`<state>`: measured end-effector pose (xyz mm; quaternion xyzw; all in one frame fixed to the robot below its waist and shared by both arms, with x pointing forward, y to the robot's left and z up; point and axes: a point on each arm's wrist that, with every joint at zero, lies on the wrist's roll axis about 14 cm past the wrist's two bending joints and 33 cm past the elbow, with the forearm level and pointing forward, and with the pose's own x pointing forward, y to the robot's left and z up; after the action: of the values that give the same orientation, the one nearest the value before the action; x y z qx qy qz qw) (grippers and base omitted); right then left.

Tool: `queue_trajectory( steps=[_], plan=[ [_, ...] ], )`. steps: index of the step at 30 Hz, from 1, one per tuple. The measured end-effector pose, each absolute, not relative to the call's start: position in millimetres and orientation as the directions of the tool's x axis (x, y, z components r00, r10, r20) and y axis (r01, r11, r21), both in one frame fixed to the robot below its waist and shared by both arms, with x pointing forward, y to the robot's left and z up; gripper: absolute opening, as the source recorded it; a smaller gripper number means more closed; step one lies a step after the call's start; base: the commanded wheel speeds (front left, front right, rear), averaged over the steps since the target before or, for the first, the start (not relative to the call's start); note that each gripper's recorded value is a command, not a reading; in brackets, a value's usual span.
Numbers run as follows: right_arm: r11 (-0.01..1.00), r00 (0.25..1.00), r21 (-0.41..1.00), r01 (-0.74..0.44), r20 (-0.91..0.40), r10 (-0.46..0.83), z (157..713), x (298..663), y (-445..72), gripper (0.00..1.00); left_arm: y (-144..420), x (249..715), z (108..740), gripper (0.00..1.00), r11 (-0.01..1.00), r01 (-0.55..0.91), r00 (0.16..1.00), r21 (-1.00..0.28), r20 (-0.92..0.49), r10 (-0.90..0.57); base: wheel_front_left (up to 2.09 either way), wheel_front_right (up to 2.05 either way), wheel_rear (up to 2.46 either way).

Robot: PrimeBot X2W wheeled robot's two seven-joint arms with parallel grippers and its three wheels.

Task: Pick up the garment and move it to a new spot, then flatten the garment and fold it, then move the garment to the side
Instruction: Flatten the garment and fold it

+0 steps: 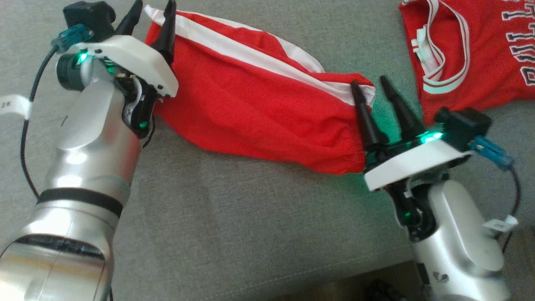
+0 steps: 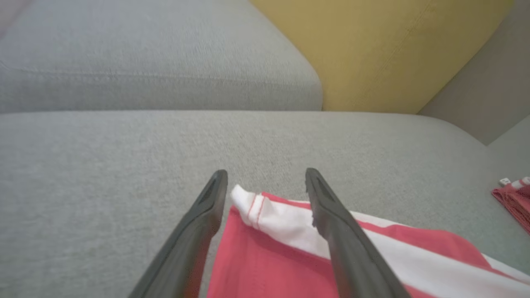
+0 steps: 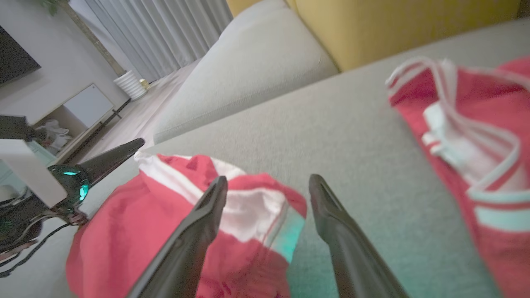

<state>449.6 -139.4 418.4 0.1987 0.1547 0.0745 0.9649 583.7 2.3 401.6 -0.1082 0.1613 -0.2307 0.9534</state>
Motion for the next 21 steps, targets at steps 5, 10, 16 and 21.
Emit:
queue_trajectory(
  steps=[5, 10, 16, 21],
  plan=[
    [0.947, 0.972, 0.298, -0.119, -0.157, 0.172, 453, 453, -148, 1.0, 20, 581, 428, 1.0, 0.884, 0.398, 0.881, -0.245, -0.169, -0.443, 0.0, 0.0, 0.0],
    [0.965, 0.984, 0.224, -0.135, -0.082, 0.157, 476, 449, -151, 1.0, 50, 571, 478, 1.0, 0.923, 0.327, 0.942, -0.201, -0.004, -0.335, 0.0, 0.0, 0.0],
    [0.976, 0.987, 0.152, -0.158, -0.018, 0.163, 502, 446, -148, 1.0, 85, 523, 505, 1.0, 0.957, 0.244, 0.968, -0.154, 0.1, -0.231, 0.0, 0.0, 0.0],
    [0.978, 0.985, 0.126, -0.163, -0.027, 0.168, 505, 434, -145, 1.0, 114, 484, 511, 1.0, 0.983, 0.161, 0.982, -0.09, 0.116, -0.15, 0.0, 0.0, 0.0]
  ],
)
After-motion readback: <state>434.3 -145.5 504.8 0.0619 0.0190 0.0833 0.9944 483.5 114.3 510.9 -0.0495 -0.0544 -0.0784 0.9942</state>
